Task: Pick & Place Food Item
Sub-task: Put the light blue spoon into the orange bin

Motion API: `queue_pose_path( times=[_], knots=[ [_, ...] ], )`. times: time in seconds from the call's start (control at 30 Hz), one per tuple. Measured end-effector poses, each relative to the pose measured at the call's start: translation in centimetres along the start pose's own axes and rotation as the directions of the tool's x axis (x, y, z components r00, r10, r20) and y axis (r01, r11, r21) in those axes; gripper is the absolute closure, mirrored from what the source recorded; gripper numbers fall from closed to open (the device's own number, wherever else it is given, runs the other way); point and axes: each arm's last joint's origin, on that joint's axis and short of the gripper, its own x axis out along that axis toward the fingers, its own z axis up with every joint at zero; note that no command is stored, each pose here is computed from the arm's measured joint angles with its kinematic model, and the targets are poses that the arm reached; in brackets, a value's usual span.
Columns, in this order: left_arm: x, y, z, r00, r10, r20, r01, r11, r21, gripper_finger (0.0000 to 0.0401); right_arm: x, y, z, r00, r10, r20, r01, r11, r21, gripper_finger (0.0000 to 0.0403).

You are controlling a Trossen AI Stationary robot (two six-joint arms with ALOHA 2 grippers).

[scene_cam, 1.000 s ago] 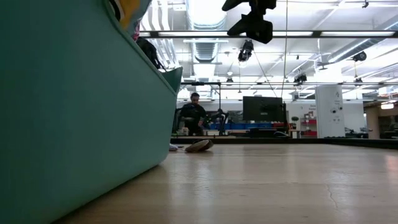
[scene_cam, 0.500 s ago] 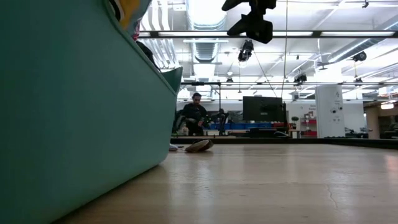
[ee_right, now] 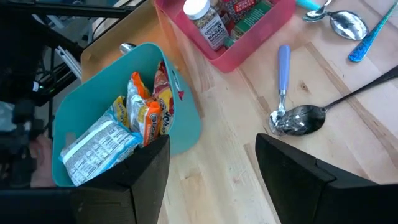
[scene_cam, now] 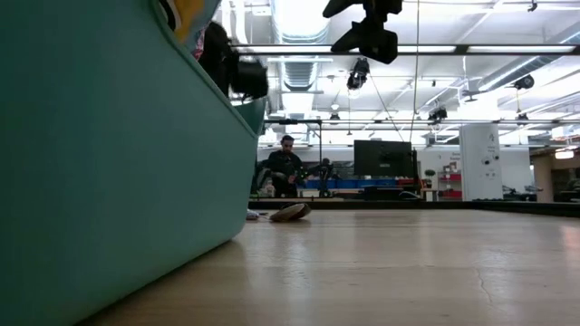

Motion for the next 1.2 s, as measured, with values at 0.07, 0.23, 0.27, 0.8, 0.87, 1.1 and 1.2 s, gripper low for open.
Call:
queue_pose_path(
  times=[0.07,0.23,0.27,0.8,0.87,1.1,1.2],
  knots=[
    [-0.4,-1.0,-1.7,0.992,0.050,0.115,-0.048,0.999,-0.021,0.0181,0.0,0.0,0.0,1.000,-0.001,0.001,0.001,1.000,0.000,0.0170],
    [0.9,-2.2,-4.5,0.960,0.082,0.269,-0.068,0.996,-0.062,0.0181,0.0,-0.1,0.0,1.000,-0.026,0.016,0.026,1.000,0.000,0.0170],
    [1.3,-2.1,-4.7,0.959,0.082,0.272,-0.065,0.996,-0.068,0.0181,0.0,-0.1,0.0,1.000,-0.026,0.017,0.026,1.000,0.000,0.0170],
    [5.5,-0.1,-5.4,0.954,0.073,0.292,0.021,0.951,-0.309,0.0181,0.0,-0.4,0.2,0.987,-0.135,0.088,0.135,0.991,0.005,0.0170],
    [5.5,0.0,-5.4,0.954,0.077,0.289,0.021,0.947,-0.320,0.0181,0.0,-0.4,0.3,0.986,-0.138,0.090,0.138,0.990,0.006,0.0170],
    [5.5,-0.1,-5.4,0.956,0.068,0.285,0.030,0.944,-0.329,0.0181,0.0,-0.4,0.3,0.984,-0.150,0.098,0.150,0.989,0.007,0.0170],
    [5.5,0.0,-5.4,0.958,0.069,0.278,0.028,0.944,-0.330,0.0181,0.0,-0.4,0.3,0.983,-0.153,0.100,0.153,0.988,0.007,0.0170]
  ],
)
